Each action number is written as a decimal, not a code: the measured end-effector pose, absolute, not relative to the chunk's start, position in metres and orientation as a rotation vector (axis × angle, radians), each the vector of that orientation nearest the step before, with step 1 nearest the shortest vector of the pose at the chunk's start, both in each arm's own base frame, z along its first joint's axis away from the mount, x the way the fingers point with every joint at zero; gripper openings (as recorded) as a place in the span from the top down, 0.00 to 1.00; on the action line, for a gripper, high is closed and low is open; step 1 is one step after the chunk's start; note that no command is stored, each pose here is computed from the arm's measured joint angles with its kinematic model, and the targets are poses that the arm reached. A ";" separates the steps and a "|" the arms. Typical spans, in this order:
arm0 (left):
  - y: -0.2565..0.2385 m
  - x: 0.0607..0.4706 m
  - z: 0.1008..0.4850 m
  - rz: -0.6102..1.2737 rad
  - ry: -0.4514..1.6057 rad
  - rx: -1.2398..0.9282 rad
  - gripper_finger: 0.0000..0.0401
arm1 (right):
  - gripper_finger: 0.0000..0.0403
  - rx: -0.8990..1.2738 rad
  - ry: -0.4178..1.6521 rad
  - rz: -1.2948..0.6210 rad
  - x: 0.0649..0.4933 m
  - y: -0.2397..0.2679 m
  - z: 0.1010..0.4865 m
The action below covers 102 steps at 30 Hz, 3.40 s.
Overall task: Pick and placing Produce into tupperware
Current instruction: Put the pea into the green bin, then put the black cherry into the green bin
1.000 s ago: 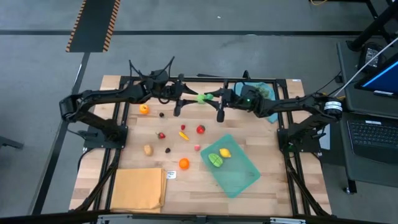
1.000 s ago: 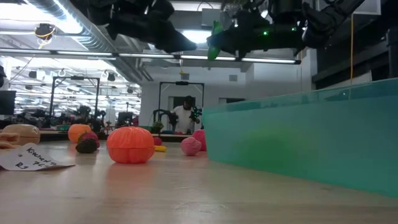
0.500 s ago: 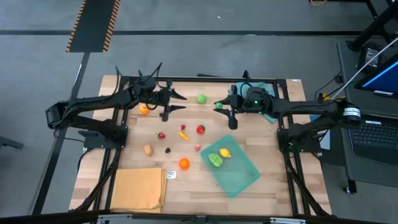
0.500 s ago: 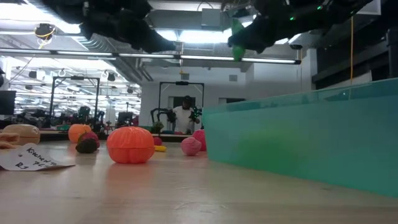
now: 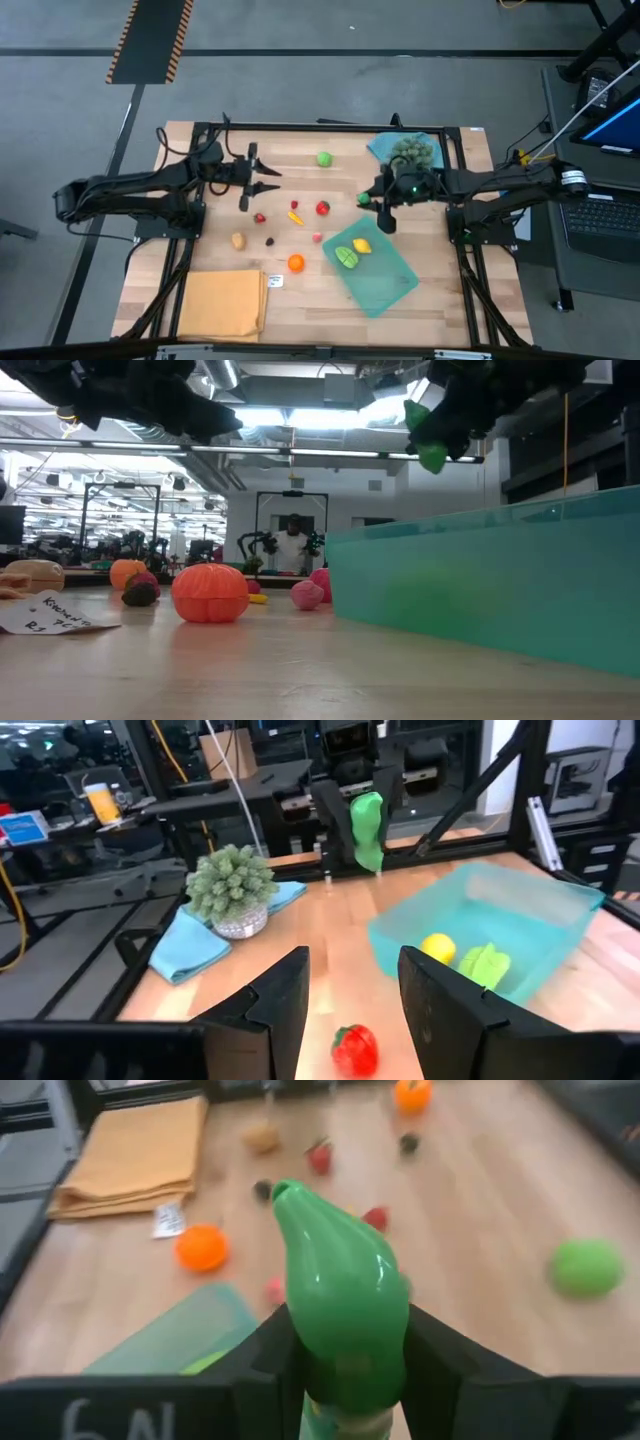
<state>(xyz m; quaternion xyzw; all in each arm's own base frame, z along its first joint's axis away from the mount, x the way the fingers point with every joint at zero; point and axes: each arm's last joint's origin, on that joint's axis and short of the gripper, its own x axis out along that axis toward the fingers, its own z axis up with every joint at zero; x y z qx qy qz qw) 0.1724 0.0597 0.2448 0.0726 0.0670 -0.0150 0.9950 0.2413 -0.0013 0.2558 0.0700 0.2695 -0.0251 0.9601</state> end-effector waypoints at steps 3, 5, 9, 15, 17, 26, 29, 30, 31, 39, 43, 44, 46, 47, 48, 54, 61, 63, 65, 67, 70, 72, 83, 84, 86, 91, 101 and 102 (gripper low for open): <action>0.055 0.170 0.242 -0.046 0.134 0.132 0.62 | 0.70 0.221 0.588 -0.037 0.239 0.011 0.253; 0.053 0.170 0.239 -0.056 0.136 0.131 0.61 | 0.70 0.260 0.621 -0.048 0.237 0.019 0.250; 0.051 0.170 0.233 -0.064 0.153 0.126 0.60 | 0.70 0.314 0.713 -0.092 0.229 0.034 0.244; 0.051 0.169 0.232 -0.063 0.156 0.125 0.59 | 0.70 0.365 0.850 -0.134 0.234 0.058 0.245; 0.051 0.169 0.232 -0.062 0.156 0.125 0.59 | 0.70 0.372 0.917 -0.155 0.238 0.064 0.243; 0.051 0.169 0.232 -0.063 0.160 0.126 0.59 | 0.70 0.439 1.198 -0.142 0.257 0.091 0.216; 0.051 0.169 0.231 -0.063 0.160 0.127 0.59 | 0.70 0.476 1.249 -0.133 0.259 0.100 0.208; 0.051 0.169 0.231 -0.063 0.161 0.126 0.59 | 0.70 0.494 1.261 -0.135 0.259 0.103 0.207; 0.051 0.169 0.231 -0.062 0.161 0.126 0.59 | 0.70 0.511 1.272 -0.133 0.260 0.106 0.205; 0.051 0.169 0.231 -0.062 0.164 0.125 0.59 | 0.70 0.598 1.351 -0.112 0.264 0.129 0.185; 0.051 0.169 0.231 -0.062 0.164 0.125 0.59 | 0.70 0.584 1.372 -0.115 0.267 0.136 0.173; 0.051 0.169 0.231 -0.062 0.164 0.125 0.59 | 0.70 0.581 1.378 -0.121 0.267 0.136 0.171; 0.051 0.169 0.231 -0.061 0.164 0.122 0.59 | 0.70 0.574 1.393 -0.132 0.269 0.136 0.166; 0.051 0.169 0.231 -0.061 0.165 0.119 0.59 | 0.69 0.570 1.399 -0.137 0.269 0.136 0.163; 0.051 0.169 0.231 -0.061 0.165 0.117 0.59 | 0.68 0.564 1.402 -0.138 0.269 0.136 0.162; 0.051 0.169 0.229 -0.063 0.184 0.109 0.59 | 0.61 0.536 1.387 -0.146 0.272 0.134 0.160; 0.051 0.169 0.229 -0.063 0.187 0.108 0.59 | 0.59 0.469 1.366 -0.082 0.273 0.133 0.161; 0.051 0.169 0.229 -0.063 0.186 0.108 0.59 | 0.59 0.461 1.337 -0.057 0.273 0.133 0.167; 0.051 0.169 0.229 -0.064 0.187 0.108 0.59 | 0.59 0.471 1.307 -0.049 0.272 0.130 0.175; 0.051 0.169 0.229 -0.063 0.186 0.108 0.59 | 0.59 0.452 1.252 -0.046 0.270 0.127 0.187; 0.051 0.169 0.229 -0.063 0.186 0.113 0.59 | 0.59 0.374 1.130 -0.082 0.266 0.122 0.205; 0.051 0.169 0.229 -0.063 0.186 0.113 0.59 | 0.59 0.310 1.050 -0.113 0.264 0.118 0.216; 0.051 0.169 0.229 -0.062 0.187 0.109 0.59 | 0.59 0.097 0.846 -0.265 0.270 0.101 0.230; 0.051 0.169 0.229 -0.063 0.187 0.108 0.59 | 0.59 0.092 0.840 -0.266 0.272 0.099 0.230; 0.051 0.169 0.229 -0.063 0.187 0.108 0.59 | 0.59 0.099 0.810 -0.264 0.277 0.096 0.232; 0.051 0.169 0.229 -0.063 0.185 0.114 0.59 | 0.59 0.146 0.748 -0.300 0.286 0.082 0.235; 0.061 0.166 0.229 0.003 0.189 0.035 0.59 | 0.59 -0.013 0.469 -0.239 0.305 0.054 0.231; 0.063 0.165 0.229 0.020 0.190 0.023 0.59 | 0.59 -0.023 0.452 -0.232 0.305 0.051 0.228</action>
